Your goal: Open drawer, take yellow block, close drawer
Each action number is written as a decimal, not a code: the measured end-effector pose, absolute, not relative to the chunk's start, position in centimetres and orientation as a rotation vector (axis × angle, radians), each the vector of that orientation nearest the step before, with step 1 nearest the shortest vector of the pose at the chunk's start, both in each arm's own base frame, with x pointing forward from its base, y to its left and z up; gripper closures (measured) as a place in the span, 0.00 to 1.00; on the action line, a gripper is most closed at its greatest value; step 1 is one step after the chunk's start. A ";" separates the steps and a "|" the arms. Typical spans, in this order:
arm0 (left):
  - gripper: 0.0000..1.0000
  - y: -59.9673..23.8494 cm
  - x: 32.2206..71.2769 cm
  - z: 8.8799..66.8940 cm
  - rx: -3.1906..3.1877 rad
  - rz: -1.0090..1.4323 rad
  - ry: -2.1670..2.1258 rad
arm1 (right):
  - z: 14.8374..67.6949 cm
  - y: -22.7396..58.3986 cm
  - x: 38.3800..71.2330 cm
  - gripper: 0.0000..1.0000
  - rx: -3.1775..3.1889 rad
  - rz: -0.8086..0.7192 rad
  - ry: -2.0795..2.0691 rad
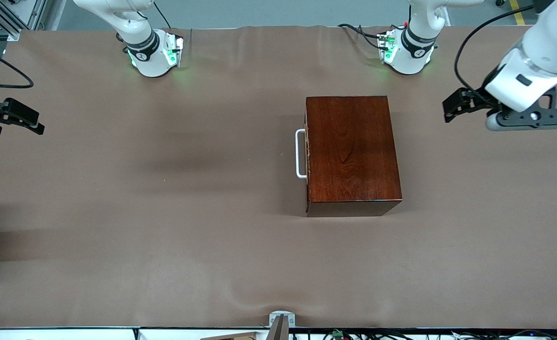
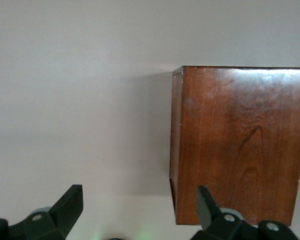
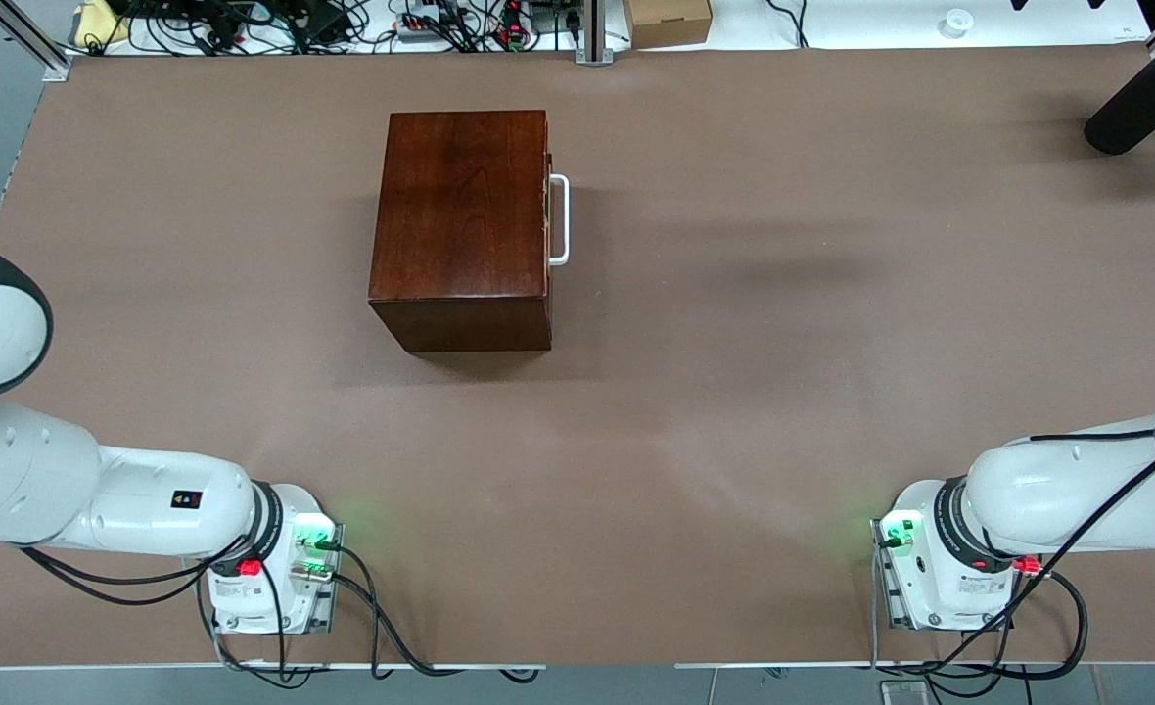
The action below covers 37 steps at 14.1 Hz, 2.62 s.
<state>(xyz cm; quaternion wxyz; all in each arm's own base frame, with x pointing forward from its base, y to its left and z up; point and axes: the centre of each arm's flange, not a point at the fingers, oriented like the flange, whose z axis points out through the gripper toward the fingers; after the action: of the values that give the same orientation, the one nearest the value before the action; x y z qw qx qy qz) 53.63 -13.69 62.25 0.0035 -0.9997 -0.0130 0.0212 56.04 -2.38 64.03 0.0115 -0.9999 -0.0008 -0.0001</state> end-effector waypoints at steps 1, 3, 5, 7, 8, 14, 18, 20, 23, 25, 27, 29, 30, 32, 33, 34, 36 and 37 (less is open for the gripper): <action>0.00 -14.7 53.6 61.9 -3.132 0.077 -0.043 | 64.0 -2.4 56.0 0.00 -3.119 0.000 -0.003; 0.00 -16.9 53.4 61.1 -3.130 0.097 -0.014 | 64.0 -2.4 56.0 0.00 -3.119 0.000 -0.003; 0.00 -19.5 53.0 60.3 -3.127 0.121 -0.023 | 64.0 -2.4 56.0 0.00 -3.119 0.000 -0.003; 0.00 -22.4 52.6 59.4 -3.124 0.137 -0.065 | 64.0 -2.4 56.0 0.00 -3.119 0.000 -0.003; 0.00 -24.2 52.4 59.2 -3.126 0.137 -0.077 | 64.0 -2.4 56.0 0.00 -3.119 0.000 -0.003; 0.00 -35.2 50.6 56.9 -3.130 0.155 -0.128 | 64.0 -2.4 56.0 0.00 -3.119 0.000 -0.003; 0.00 -40.1 50.0 55.0 -3.164 0.101 -0.131 | 64.0 -2.4 56.0 0.00 -3.119 0.000 -0.003; 0.00 -42.4 49.4 54.1 -3.182 0.071 -0.123 | 64.0 -2.4 56.0 0.00 -3.119 0.000 -0.003; 0.00 -46.3 48.2 51.1 -3.133 -0.023 -0.111 | 64.0 -2.4 56.0 0.00 -3.119 0.000 -0.002; 0.00 -49.4 47.0 48.2 -3.086 -0.068 -0.103 | 64.0 -2.4 56.0 0.00 -3.119 0.000 -0.002; 0.00 -51.9 46.3 45.6 -3.079 -0.078 -0.098 | 64.0 -2.4 56.0 0.00 -3.119 0.000 -0.002; 0.00 -53.4 46.3 43.6 -3.086 -0.087 -0.095 | 64.0 -2.4 56.0 0.00 -3.119 0.000 -0.003; 0.00 -53.7 46.2 43.0 -3.081 -0.094 -0.090 | 64.0 -2.4 56.0 0.00 -3.119 0.000 -0.002; 0.00 -54.1 46.1 42.9 -3.075 -0.111 -0.085 | 64.0 -2.4 56.0 0.00 -3.119 0.000 -0.002; 0.00 -54.3 45.9 43.0 -3.075 -0.116 -0.079 | 64.0 -2.4 56.0 0.00 -3.119 0.000 -0.002; 0.00 -54.5 45.7 42.9 -3.074 -0.116 -0.071 | 64.0 -2.4 56.0 0.00 -3.119 0.000 -0.002; 0.00 -55.0 45.2 42.3 -3.067 -0.111 -0.054 | 64.0 -2.4 56.0 0.00 -3.119 0.000 -0.003; 0.00 -55.2 45.1 41.9 -3.063 -0.107 -0.050 | 64.0 -2.4 56.0 0.00 -3.119 0.000 -0.002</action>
<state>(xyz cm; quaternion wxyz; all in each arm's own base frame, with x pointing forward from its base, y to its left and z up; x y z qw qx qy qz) 45.12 -55.16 41.94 0.0380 -0.9985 -0.0162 -0.0349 56.04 -2.39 64.03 0.0115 -0.9999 -0.0008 -0.0001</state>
